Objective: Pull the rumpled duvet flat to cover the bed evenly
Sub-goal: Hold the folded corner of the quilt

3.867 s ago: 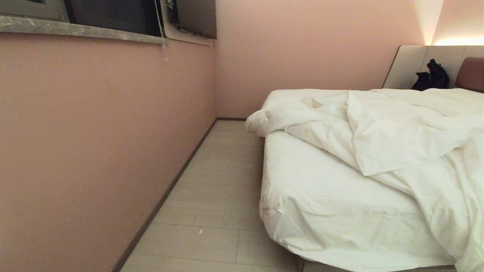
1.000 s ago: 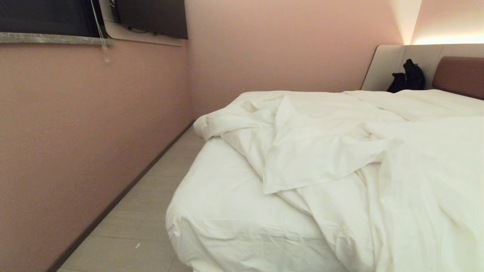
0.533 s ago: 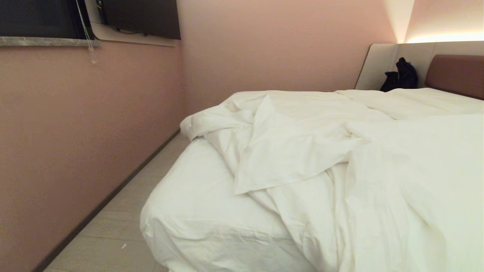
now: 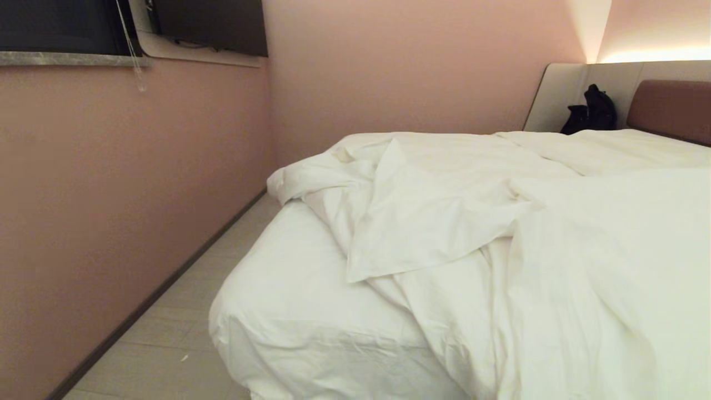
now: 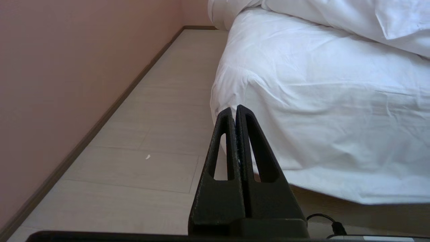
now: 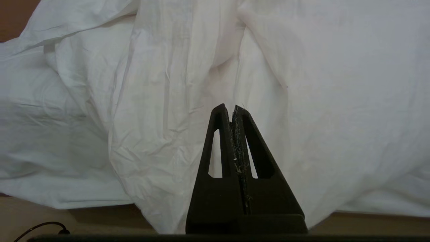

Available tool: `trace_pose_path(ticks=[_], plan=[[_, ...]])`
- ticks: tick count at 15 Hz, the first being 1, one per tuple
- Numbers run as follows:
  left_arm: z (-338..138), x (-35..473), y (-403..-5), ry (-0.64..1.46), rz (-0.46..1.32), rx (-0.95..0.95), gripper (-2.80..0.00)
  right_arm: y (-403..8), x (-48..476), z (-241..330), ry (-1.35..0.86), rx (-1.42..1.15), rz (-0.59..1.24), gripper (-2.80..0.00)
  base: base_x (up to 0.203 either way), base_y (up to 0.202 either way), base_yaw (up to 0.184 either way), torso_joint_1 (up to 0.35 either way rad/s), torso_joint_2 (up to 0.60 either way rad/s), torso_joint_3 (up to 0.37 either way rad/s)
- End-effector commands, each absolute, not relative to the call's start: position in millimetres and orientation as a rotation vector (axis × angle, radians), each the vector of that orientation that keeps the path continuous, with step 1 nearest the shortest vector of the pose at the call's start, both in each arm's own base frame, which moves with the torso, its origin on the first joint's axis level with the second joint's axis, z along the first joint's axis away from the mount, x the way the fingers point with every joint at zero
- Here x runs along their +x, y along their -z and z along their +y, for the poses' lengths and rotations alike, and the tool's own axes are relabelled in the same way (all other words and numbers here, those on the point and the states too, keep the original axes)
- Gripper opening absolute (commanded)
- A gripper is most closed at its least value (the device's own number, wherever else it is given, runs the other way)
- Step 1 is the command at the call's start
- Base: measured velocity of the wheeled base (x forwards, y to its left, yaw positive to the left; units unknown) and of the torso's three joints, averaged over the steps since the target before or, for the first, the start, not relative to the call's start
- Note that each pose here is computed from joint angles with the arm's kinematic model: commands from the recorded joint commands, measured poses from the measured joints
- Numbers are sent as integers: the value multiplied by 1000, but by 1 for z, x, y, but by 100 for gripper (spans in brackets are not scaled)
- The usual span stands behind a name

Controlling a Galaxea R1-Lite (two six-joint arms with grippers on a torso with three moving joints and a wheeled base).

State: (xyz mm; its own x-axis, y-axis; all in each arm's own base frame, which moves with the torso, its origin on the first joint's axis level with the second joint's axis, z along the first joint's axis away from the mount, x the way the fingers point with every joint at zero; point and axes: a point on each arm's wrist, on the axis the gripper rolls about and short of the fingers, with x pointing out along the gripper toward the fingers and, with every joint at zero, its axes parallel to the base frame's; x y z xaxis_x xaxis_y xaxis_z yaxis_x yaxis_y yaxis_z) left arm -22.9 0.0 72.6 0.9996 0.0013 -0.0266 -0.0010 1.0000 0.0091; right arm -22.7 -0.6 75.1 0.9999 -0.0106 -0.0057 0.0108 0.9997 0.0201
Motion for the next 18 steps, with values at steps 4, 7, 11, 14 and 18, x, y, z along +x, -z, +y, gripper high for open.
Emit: trace_pose_path(ticks=[4, 7, 11, 14, 18], plan=[[0, -23, -73, -1, 28, 8, -280, -75, -23, -1, 11, 21, 4, -280, -189, 0, 1, 2, 2, 1], [0, -23, -73, 0, 28, 8, -280, -75, -23, -1, 11, 21, 5, -280, -96, 0, 0, 1, 2, 2], [0, -23, -73, 0, 28, 8, -280, -75, -23, -1, 12, 29, 4, -280, 0, 0, 0, 0, 0, 0], [0, -23, -73, 0, 28, 9, -280, -75, -23, -1, 12, 29, 4, -280, 0, 0, 0, 0, 0, 0], [0, -23, -73, 0, 28, 9, -280, -75, -23, -1, 12, 29, 4, -280, 0, 0, 0, 0, 0, 0]])
